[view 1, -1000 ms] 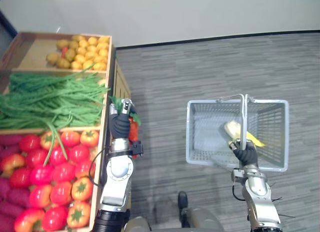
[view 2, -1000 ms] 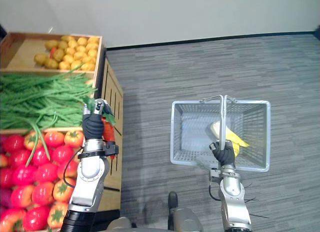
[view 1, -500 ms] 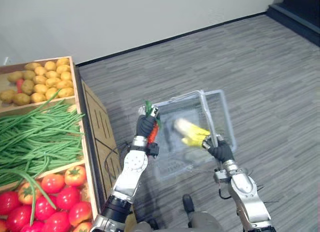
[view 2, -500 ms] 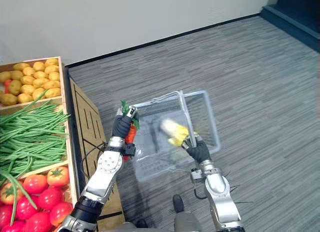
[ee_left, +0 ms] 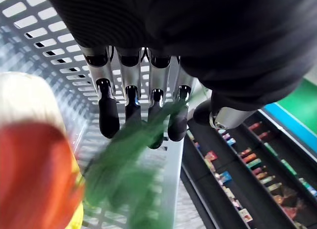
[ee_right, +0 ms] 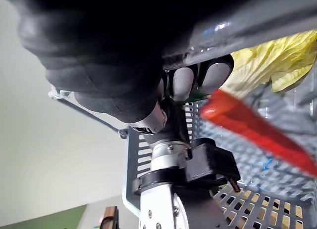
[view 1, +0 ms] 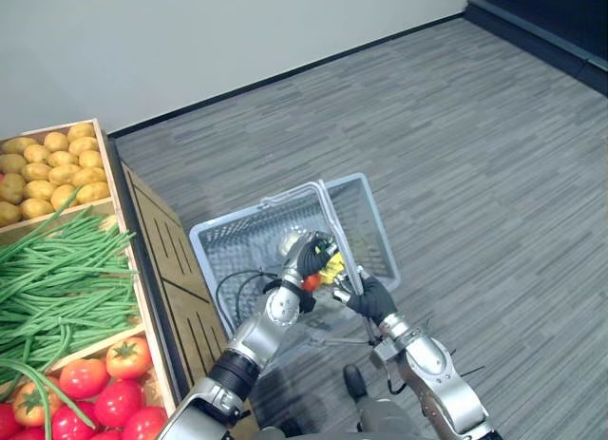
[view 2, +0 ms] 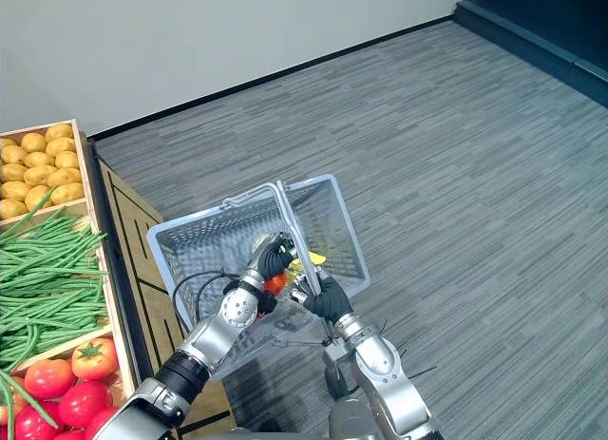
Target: Pick vegetable in the basket
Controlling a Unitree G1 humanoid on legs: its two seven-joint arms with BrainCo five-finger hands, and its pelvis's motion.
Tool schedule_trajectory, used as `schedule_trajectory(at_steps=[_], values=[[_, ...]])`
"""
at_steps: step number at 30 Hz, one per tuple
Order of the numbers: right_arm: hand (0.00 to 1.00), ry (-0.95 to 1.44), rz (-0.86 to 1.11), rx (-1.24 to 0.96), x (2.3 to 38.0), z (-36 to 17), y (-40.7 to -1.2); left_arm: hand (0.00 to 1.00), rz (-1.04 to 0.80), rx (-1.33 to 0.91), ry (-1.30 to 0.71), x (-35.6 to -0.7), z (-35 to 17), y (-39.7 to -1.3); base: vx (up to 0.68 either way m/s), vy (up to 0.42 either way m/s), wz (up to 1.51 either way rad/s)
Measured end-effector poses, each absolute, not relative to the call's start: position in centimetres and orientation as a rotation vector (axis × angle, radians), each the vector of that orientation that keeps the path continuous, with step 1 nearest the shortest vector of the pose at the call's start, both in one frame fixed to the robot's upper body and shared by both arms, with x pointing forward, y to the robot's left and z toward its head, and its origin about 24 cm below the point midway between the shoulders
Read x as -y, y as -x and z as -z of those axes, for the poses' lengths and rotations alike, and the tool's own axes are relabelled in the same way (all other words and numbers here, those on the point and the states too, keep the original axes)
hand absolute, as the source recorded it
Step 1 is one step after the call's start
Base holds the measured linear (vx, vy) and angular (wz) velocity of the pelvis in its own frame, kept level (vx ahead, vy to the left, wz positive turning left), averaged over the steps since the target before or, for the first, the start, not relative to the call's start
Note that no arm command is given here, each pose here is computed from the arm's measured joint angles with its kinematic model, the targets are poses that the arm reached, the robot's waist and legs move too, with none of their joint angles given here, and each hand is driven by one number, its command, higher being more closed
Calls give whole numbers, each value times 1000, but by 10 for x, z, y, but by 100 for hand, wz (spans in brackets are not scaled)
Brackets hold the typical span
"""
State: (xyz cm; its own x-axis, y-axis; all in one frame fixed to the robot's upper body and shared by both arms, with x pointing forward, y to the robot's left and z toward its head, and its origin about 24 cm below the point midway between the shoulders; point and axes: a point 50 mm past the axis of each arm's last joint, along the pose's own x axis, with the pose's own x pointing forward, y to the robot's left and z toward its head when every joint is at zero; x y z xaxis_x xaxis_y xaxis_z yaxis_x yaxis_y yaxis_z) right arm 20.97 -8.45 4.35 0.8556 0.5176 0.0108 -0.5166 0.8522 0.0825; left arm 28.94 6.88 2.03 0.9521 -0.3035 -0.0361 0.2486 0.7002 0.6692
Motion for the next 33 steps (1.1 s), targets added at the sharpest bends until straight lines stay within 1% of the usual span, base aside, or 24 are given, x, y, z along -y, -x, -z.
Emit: schedule_trajectory(at_steps=[6, 9, 12, 17, 19, 21, 22, 24, 26, 27, 29, 33], values=[[100, -85, -549, -14, 83, -43, -209, 0, 308, 87, -744, -68, -21, -289, -34, -13, 5], [100, -65, -526, -8, 87, -44, -211, 0, 297, 117, -706, -67, -28, -285, -42, -21, 5], [100, -18, -426, -3, 100, -44, -217, 0, 265, 128, -589, -69, -34, -274, -30, -19, 7], [100, 123, -184, 19, 140, -48, -227, 0, 215, 125, -376, -80, -40, -252, -35, -23, 19], [100, 149, -110, 14, 155, -49, -228, 0, 173, 123, -300, -93, -42, -242, -33, -21, 32], [100, 158, -64, 14, 162, -49, -228, 0, 147, 123, -248, -101, -44, -235, -37, -17, 18], [100, 163, 12, 9, 176, -49, -227, 0, 102, 98, -208, -112, -40, -229, -31, -14, 21], [100, 160, 90, 4, 189, -49, -224, 0, 46, 65, -189, -127, -35, -223, -27, -24, 31], [100, 163, 192, -9, 209, -47, -220, 0, -42, 20, -158, -149, -28, -211, -19, -19, 31], [100, 163, 209, -15, 212, -46, -219, 0, -66, 13, -145, -154, -26, -208, -28, 2, 27], [100, 165, 283, -75, 227, -33, -209, 0, -138, -26, -100, -171, -19, -198, -46, -13, 21], [100, 161, 327, -223, 236, -2, -187, 0, -225, -93, -92, -191, -8, -181, -40, -24, 29]])
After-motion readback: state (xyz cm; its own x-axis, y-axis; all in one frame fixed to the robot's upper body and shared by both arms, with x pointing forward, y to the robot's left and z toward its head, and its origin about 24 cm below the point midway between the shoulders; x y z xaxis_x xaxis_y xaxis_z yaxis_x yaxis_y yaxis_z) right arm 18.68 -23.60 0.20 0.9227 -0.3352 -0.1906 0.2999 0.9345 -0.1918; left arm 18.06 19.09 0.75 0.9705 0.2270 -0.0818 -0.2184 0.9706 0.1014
